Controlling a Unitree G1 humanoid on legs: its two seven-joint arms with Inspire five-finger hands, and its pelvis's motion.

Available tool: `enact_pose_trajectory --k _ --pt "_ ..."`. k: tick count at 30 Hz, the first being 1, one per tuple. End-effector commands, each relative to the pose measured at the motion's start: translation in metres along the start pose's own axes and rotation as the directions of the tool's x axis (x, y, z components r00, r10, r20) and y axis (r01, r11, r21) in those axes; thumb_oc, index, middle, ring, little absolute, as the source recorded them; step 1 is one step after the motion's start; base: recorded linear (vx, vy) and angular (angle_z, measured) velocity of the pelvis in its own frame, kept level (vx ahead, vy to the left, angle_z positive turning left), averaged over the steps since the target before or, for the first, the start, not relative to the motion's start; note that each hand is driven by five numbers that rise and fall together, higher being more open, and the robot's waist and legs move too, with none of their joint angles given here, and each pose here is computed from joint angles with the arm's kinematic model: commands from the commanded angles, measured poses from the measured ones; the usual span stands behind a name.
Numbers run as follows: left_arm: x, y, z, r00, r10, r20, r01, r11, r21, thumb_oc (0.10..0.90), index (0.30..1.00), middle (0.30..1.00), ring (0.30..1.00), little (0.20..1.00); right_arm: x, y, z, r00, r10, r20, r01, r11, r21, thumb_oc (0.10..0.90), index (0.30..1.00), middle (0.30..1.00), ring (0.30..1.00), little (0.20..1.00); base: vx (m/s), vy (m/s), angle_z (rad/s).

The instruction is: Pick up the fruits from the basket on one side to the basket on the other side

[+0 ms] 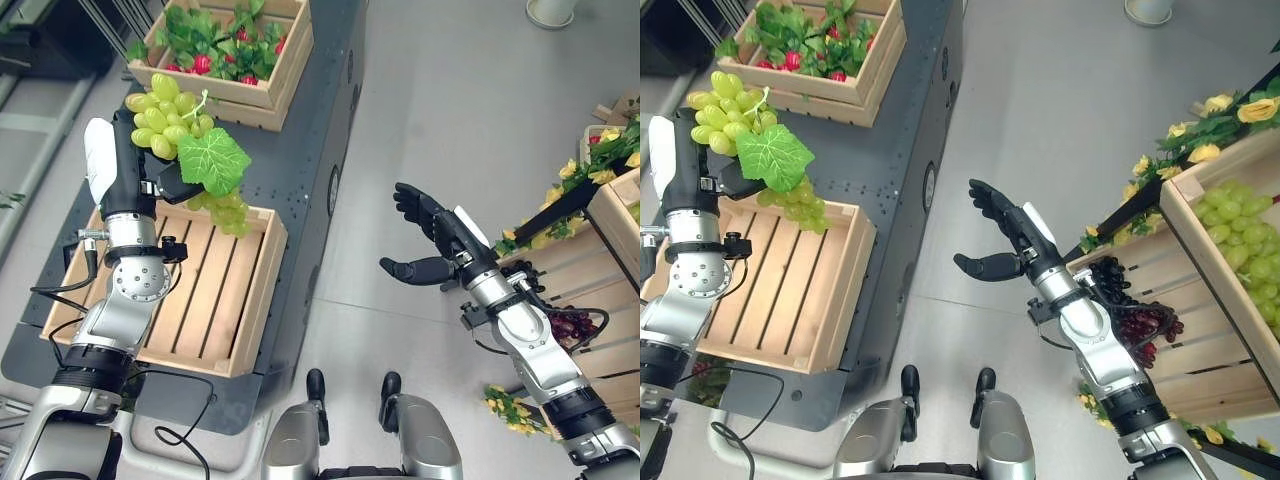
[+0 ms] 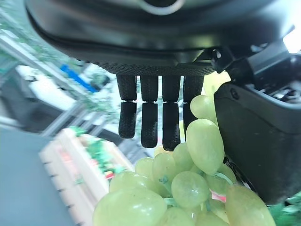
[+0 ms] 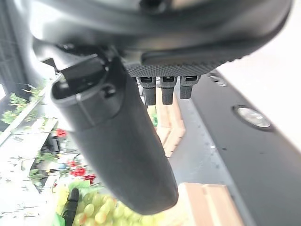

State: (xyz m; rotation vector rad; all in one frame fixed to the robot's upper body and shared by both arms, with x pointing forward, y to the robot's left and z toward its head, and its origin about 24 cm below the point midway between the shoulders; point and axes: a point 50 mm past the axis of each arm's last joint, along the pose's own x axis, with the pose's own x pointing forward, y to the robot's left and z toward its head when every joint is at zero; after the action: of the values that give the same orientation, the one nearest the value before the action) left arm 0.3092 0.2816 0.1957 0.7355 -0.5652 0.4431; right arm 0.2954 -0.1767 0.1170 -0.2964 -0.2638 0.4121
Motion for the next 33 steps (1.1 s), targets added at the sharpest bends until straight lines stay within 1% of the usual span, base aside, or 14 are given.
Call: enact_pose_trajectory --k 1,5,6,11,12,14,15,18,19,22,24,28,30,33 --pt "0.016 0.015 0.022 0.991 0.089 0.102 -0.071 0.984 -0.166 0.400 0.300 0.300 0.300 0.300 0.004 0.013 0.002 0.996 0.092 0.022 -0.093 0.990 0.103 0.800 0.900 0.900 0.900 0.900 0.02 -0.110 0.01" --pt "0.021 0.004 0.029 0.994 0.044 0.104 -0.016 0.967 -0.254 0.400 0.300 0.300 0.300 0.300 0.016 0.023 0.006 0.990 0.140 0.018 -0.141 0.970 0.196 0.800 0.900 0.900 0.900 0.900 0.00 -0.104 -0.01" --pt "0.021 0.003 0.029 0.993 0.042 0.106 -0.013 0.966 -0.257 0.400 0.300 0.300 0.300 0.300 0.017 0.024 0.007 0.990 0.143 0.018 -0.143 0.969 0.201 0.800 0.900 0.900 0.900 0.900 0.00 -0.117 -0.03" --pt "0.029 -0.008 0.040 0.991 0.004 0.130 0.038 0.946 -0.321 0.400 0.300 0.300 0.300 0.300 0.026 0.034 0.009 0.985 0.175 0.012 -0.169 0.931 0.324 0.800 0.900 0.900 0.900 0.900 0.02 -0.085 -0.04" --pt "0.029 -0.015 0.044 0.990 -0.005 0.138 0.053 0.937 -0.345 0.400 0.300 0.300 0.300 0.300 0.029 0.038 0.010 0.984 0.176 0.019 -0.171 0.914 0.367 0.800 0.900 0.900 0.900 0.900 0.01 -0.055 -0.02" --pt "0.030 -0.019 0.049 0.989 -0.016 0.147 0.069 0.929 -0.363 0.400 0.300 0.300 0.300 0.300 0.032 0.042 0.012 0.983 0.181 0.028 -0.177 0.903 0.391 0.800 0.900 0.900 0.900 0.900 -0.01 -0.064 -0.02" --pt "0.032 -0.028 0.055 0.986 -0.033 0.162 0.093 0.918 -0.385 0.400 0.300 0.300 0.300 0.300 0.038 0.048 0.017 0.983 0.181 0.044 -0.183 0.892 0.413 0.800 0.900 0.900 0.900 0.900 -0.02 -0.063 -0.03" --pt "0.033 -0.038 0.064 0.981 -0.051 0.185 0.123 0.908 -0.401 0.400 0.300 0.300 0.300 0.300 0.044 0.053 0.024 0.982 0.173 0.071 -0.186 0.883 0.431 0.800 0.900 0.900 0.900 0.900 -0.04 -0.061 -0.03" --pt "0.035 -0.047 0.071 0.977 -0.067 0.204 0.149 0.894 -0.422 0.400 0.300 0.300 0.300 0.300 0.051 0.057 0.032 0.983 0.156 0.094 -0.182 0.875 0.449 0.800 0.900 0.900 0.900 0.900 -0.05 -0.060 0.00" --pt "0.036 -0.058 0.078 0.970 -0.085 0.226 0.178 0.884 -0.433 0.400 0.300 0.300 0.300 0.300 0.060 0.063 0.041 0.983 0.144 0.114 -0.181 0.859 0.478 0.800 0.900 0.900 0.900 0.900 -0.05 -0.054 -0.03" --pt "0.032 -0.069 0.085 0.962 -0.112 0.249 0.214 0.875 -0.433 0.400 0.300 0.300 0.300 0.300 0.067 0.069 0.049 0.982 0.137 0.130 -0.185 0.833 0.521 0.800 0.900 0.900 0.900 0.900 -0.02 -0.038 -0.16" --pt "0.029 -0.079 0.091 0.950 -0.152 0.274 0.263 0.861 -0.435 0.400 0.300 0.300 0.300 0.300 0.071 0.075 0.054 0.980 0.140 0.141 -0.196 0.803 0.563 0.800 0.900 0.900 0.900 0.900 0.00 -0.023 -0.10" --pt "0.026 -0.088 0.097 0.936 -0.194 0.294 0.313 0.842 -0.440 0.400 0.300 0.300 0.300 0.300 0.076 0.082 0.057 0.979 0.143 0.144 -0.202 0.768 0.608 0.800 0.900 0.900 0.900 0.900 0.00 -0.020 -0.11" --pt "0.024 -0.096 0.104 0.916 -0.232 0.328 0.361 0.834 -0.418 0.400 0.300 0.300 0.300 0.300 0.080 0.085 0.060 0.979 0.141 0.145 -0.201 0.740 0.642 0.800 0.900 0.900 0.900 0.900 0.02 -0.022 -0.13"
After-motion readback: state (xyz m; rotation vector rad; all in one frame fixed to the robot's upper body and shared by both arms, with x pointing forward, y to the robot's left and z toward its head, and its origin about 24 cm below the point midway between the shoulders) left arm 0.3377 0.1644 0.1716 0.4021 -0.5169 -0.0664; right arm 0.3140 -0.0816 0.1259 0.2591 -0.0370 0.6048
